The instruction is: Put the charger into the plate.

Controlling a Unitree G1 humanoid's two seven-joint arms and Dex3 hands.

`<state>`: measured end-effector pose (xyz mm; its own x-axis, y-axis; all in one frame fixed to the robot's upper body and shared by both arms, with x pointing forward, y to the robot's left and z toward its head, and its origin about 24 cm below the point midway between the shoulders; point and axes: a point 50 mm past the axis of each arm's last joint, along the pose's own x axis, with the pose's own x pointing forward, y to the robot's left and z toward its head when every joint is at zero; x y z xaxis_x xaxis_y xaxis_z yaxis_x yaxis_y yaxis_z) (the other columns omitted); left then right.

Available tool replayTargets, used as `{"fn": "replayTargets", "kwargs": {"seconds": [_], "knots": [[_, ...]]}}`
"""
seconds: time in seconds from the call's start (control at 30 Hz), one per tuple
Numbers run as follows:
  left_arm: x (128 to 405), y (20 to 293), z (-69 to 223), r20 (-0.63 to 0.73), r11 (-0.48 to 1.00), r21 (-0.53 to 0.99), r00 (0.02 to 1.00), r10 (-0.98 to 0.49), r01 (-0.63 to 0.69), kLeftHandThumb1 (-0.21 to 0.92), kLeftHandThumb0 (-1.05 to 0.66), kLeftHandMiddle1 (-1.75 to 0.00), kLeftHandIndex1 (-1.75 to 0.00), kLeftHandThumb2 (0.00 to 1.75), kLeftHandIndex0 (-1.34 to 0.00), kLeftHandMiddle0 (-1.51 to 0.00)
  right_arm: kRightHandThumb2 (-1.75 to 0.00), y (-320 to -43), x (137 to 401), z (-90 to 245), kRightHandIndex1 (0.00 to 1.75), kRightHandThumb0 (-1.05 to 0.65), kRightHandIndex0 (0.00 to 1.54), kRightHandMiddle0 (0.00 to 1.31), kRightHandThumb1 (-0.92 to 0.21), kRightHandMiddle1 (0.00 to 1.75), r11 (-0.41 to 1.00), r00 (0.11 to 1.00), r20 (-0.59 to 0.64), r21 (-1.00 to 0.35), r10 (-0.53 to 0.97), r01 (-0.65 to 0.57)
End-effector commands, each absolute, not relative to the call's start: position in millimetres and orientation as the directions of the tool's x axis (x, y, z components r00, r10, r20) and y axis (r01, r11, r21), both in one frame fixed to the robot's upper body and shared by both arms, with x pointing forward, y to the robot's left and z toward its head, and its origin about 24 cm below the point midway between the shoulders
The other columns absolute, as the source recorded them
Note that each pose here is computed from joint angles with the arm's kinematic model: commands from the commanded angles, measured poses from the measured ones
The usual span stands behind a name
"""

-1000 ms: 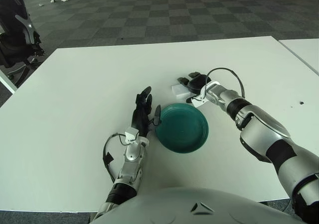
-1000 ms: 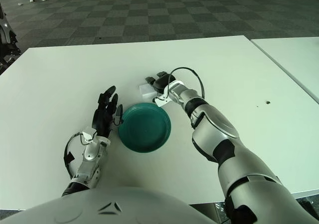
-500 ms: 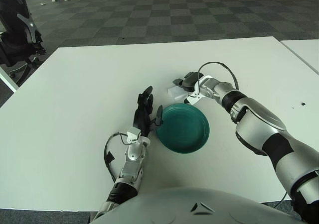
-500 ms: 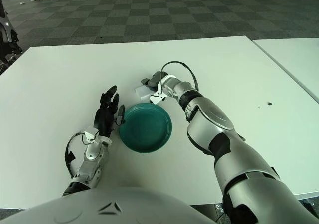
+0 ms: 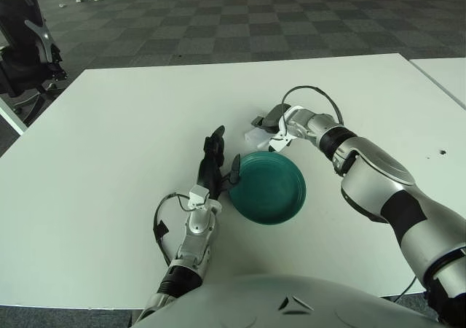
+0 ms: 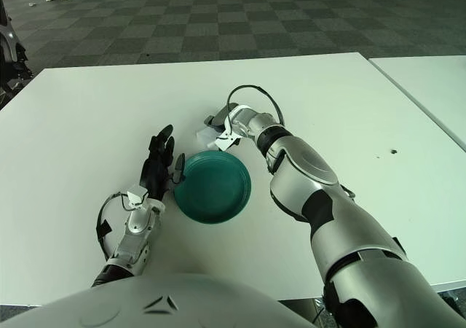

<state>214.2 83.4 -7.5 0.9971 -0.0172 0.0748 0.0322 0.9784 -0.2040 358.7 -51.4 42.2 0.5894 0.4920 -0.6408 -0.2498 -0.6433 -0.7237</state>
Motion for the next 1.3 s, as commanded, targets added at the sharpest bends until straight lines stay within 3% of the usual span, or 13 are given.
{"fn": "replayTargets", "kwargs": {"seconds": [0.0,0.53,1.27], "knots": [[181,40,-41,-0.166,0.908,-0.396,0.984,0.072,-0.133,0.92,-0.78,-0.01,-0.59,0.78,0.00,-0.20,-0.74,-46,348,30,0.02,-0.87,0.29,0.00,-0.92,0.25,-0.694,0.526,-0.701,-0.672,0.483,-0.259],[180,44,-50,-0.196,0.883,-0.413,0.969,0.153,-0.223,0.92,-0.72,-0.03,-0.76,0.82,0.00,-0.30,-0.72,-39,351,39,0.01,-0.83,0.31,0.00,-0.92,0.23,-0.662,0.548,-0.659,-0.712,0.516,-0.234],[180,48,-55,-0.215,0.856,-0.426,0.952,0.217,-0.291,0.92,-0.73,-0.03,-0.79,0.83,0.00,-0.34,-0.68,-34,350,43,0.01,-0.83,0.32,0.00,-0.92,0.33,-0.619,0.569,-0.598,-0.763,0.565,-0.187]]}}
